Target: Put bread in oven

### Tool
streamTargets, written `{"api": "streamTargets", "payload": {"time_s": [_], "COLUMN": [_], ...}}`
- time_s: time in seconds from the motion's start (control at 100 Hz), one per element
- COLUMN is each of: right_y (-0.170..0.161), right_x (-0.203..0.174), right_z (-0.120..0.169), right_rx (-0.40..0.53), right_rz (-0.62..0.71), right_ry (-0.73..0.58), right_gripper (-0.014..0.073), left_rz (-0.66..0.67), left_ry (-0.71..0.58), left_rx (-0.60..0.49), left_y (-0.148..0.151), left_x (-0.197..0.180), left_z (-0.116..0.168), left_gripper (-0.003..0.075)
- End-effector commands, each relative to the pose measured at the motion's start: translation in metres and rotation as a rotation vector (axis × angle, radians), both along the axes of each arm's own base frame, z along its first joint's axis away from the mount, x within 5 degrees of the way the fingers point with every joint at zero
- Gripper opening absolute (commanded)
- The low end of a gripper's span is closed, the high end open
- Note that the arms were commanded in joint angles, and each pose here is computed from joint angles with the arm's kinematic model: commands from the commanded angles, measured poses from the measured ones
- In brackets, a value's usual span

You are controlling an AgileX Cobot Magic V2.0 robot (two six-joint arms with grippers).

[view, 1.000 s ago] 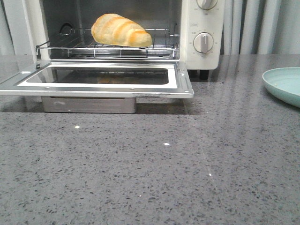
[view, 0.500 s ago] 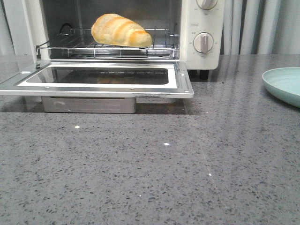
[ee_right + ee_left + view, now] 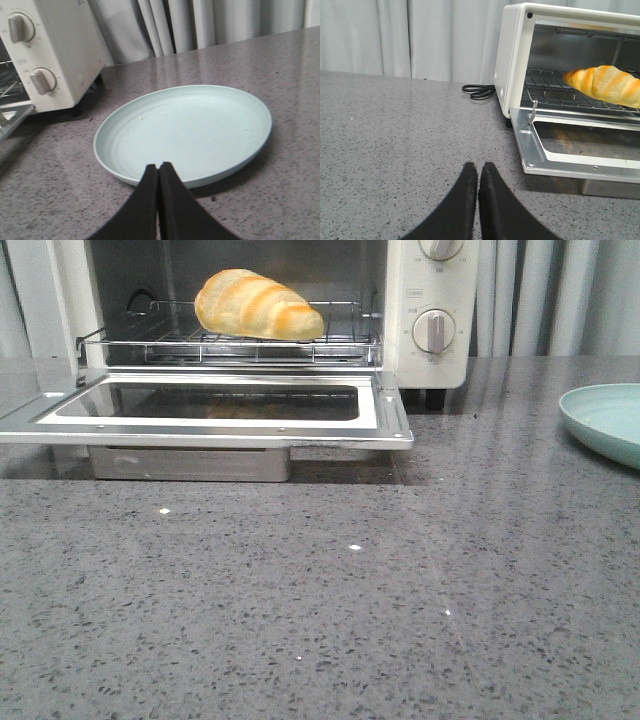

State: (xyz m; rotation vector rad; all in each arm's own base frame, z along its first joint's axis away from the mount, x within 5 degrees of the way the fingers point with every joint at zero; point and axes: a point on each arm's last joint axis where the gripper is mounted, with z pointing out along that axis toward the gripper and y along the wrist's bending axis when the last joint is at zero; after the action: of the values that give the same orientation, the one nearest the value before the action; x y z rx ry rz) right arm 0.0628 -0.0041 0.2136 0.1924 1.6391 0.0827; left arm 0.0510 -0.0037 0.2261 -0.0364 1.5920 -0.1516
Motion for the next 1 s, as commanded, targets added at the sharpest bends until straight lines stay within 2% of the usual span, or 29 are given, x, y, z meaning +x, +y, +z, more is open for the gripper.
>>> {"api": "streamTargets", "payload": {"time_s": [0.0, 0.31, 0.38, 0.57, 0.99], "right_y": [-0.001, -0.003, -0.004, -0.004, -0.004], "right_x": [-0.001, -0.005, -0.005, -0.006, -0.008], "right_z": [0.010, -0.020, -0.024, -0.029, -0.036], "right_rx": [-0.048, -0.095, -0.100, -0.180, -0.176], "right_rz": [-0.021, -0.060, -0.059, -0.052, -0.051], "right_ry": [-0.086, -0.038, 0.008, 0.067, 0.146], "right_gripper": [-0.0067, -0.0067, -0.0067, -0.0067, -0.0067], "left_rz": [-0.001, -0.001, -0.001, -0.001, -0.001], "left_ry": [-0.136, -0.136, -0.136, -0.136, -0.136], "left_rx": [-0.021, -0.021, -0.021, -0.021, -0.021], "left_y": [0.000, 0.000, 0.000, 0.000, 0.000], "left_x": [-0.005, -0.005, -0.005, -0.005, -0.005], "left_z": [0.018, 0.018, 0.018, 0.018, 0.018], "left_gripper": [-0.0022, -0.0021, -0.0021, -0.0021, -0.0022]}}
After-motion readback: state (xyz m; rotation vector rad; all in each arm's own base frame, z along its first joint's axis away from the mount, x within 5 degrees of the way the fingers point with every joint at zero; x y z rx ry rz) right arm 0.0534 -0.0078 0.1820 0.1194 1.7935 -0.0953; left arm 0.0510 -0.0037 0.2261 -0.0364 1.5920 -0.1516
